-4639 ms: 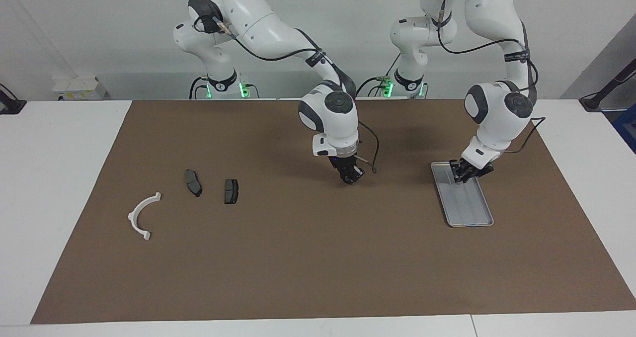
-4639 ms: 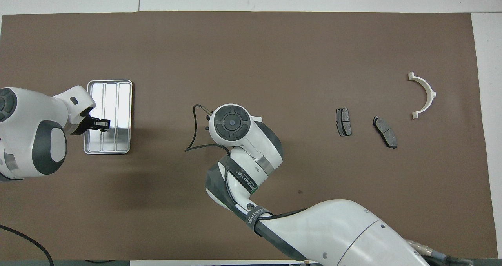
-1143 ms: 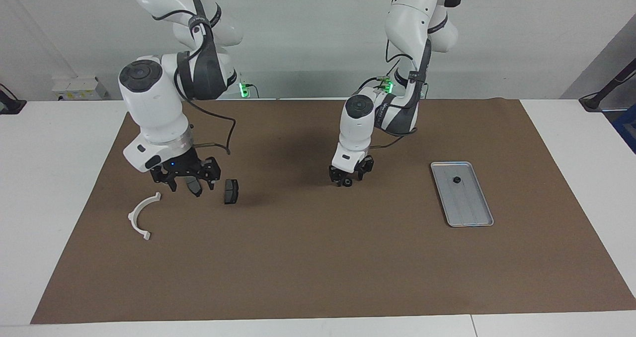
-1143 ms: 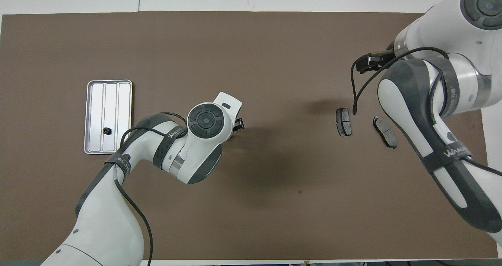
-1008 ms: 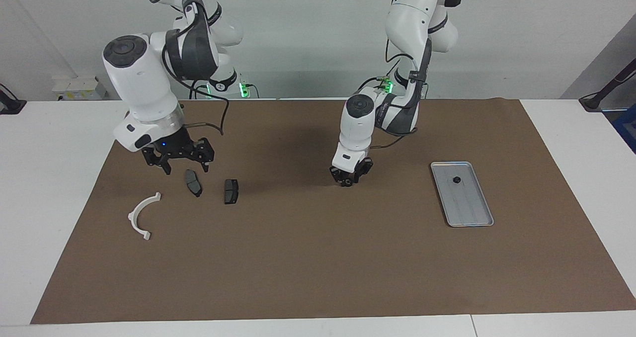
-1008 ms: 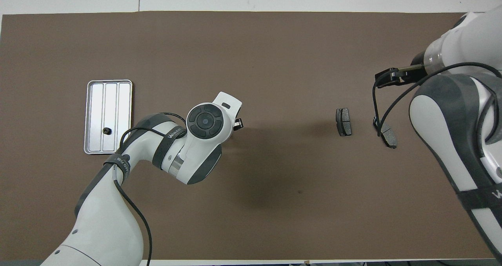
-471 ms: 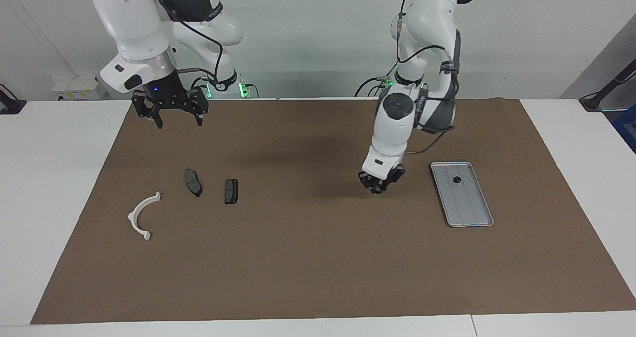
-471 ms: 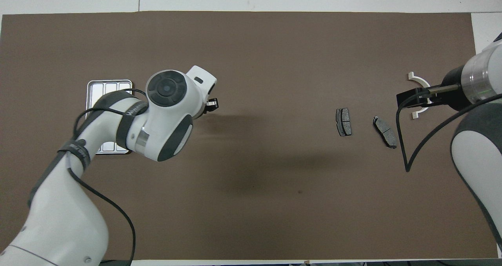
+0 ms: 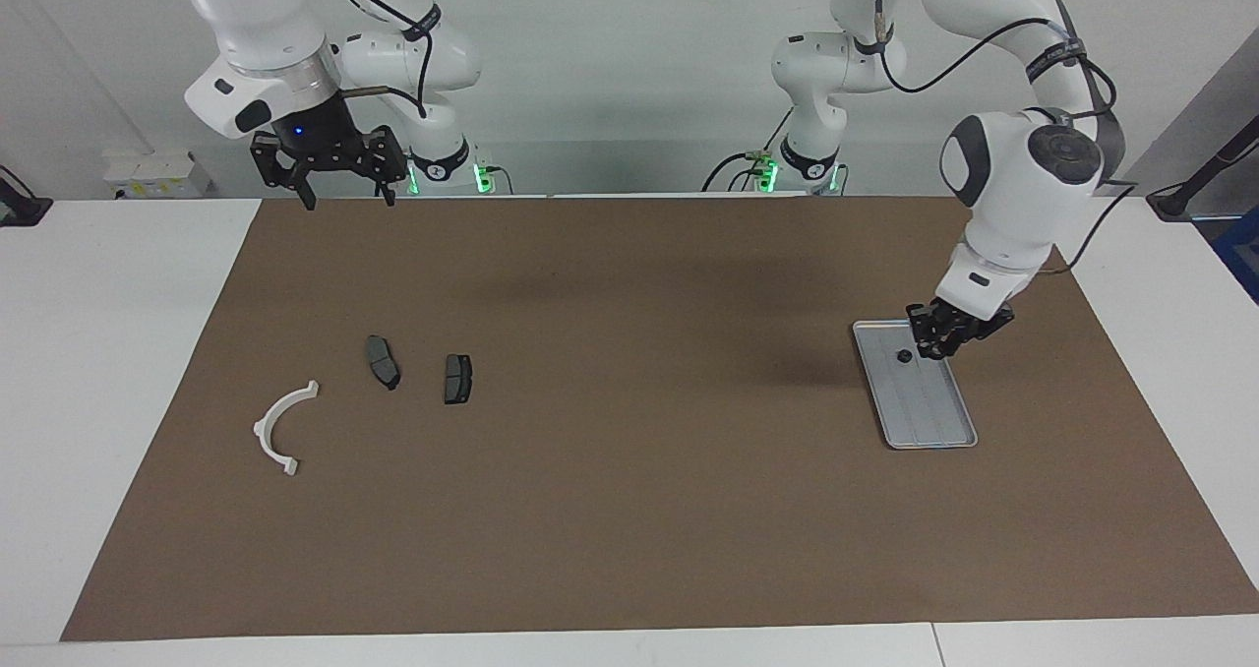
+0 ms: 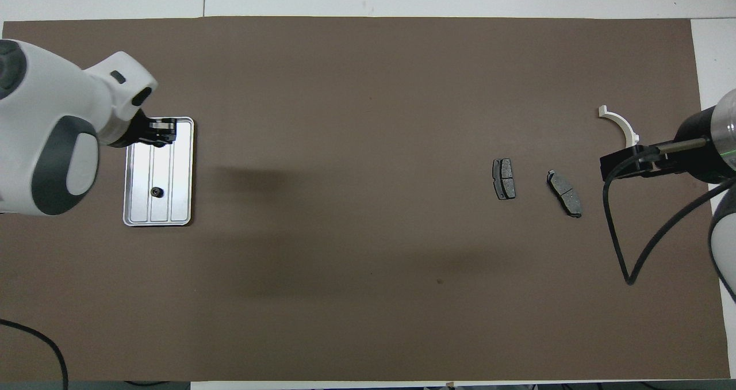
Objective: Pick bearing gear from pile to tray
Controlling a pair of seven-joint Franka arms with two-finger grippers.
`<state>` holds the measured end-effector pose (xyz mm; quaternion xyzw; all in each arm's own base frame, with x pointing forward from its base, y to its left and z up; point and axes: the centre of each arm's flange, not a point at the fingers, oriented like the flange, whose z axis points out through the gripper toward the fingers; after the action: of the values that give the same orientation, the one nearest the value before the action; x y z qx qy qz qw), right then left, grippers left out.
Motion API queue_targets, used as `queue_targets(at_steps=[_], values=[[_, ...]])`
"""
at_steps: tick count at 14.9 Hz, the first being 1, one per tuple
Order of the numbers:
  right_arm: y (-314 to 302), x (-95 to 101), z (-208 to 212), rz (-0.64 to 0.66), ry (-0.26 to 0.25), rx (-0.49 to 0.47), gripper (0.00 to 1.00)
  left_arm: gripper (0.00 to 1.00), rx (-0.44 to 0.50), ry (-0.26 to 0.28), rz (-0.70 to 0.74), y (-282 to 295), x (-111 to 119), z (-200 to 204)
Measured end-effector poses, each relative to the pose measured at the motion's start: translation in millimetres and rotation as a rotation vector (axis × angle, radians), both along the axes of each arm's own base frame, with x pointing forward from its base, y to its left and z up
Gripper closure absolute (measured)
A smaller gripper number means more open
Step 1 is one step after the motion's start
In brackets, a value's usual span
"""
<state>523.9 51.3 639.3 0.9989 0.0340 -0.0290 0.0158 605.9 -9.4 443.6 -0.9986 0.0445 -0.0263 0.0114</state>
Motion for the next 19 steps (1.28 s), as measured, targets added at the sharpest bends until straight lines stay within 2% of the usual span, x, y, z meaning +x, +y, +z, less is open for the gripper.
queue_targets(at_steps=[4,7,11,14,18,19], values=[[3,-1.8,-1,-0.021,0.012,-0.003,0.0,0.65,-0.014,-0.053,-0.02,13,-7,-56],[5,-2.1,-1,-0.026,0.012,-0.004,0.0,0.65,-0.018,-0.038,-0.025,8,-10,-97],[5,-2.1,-1,-0.027,0.012,-0.004,0.0,0.65,-0.017,-0.023,-0.015,14,-9,-118],[5,-2.1,-1,-0.027,0.012,-0.004,0.0,0.65,-0.016,-0.04,-0.015,15,-15,-143],[5,-2.1,-1,-0.027,0.012,-0.004,0.0,0.65,-0.017,-0.049,-0.015,14,-17,-144],[6,-2.2,-1,-0.026,0.012,-0.004,0.0,0.6,-0.017,-0.047,-0.016,13,-17,-145]])
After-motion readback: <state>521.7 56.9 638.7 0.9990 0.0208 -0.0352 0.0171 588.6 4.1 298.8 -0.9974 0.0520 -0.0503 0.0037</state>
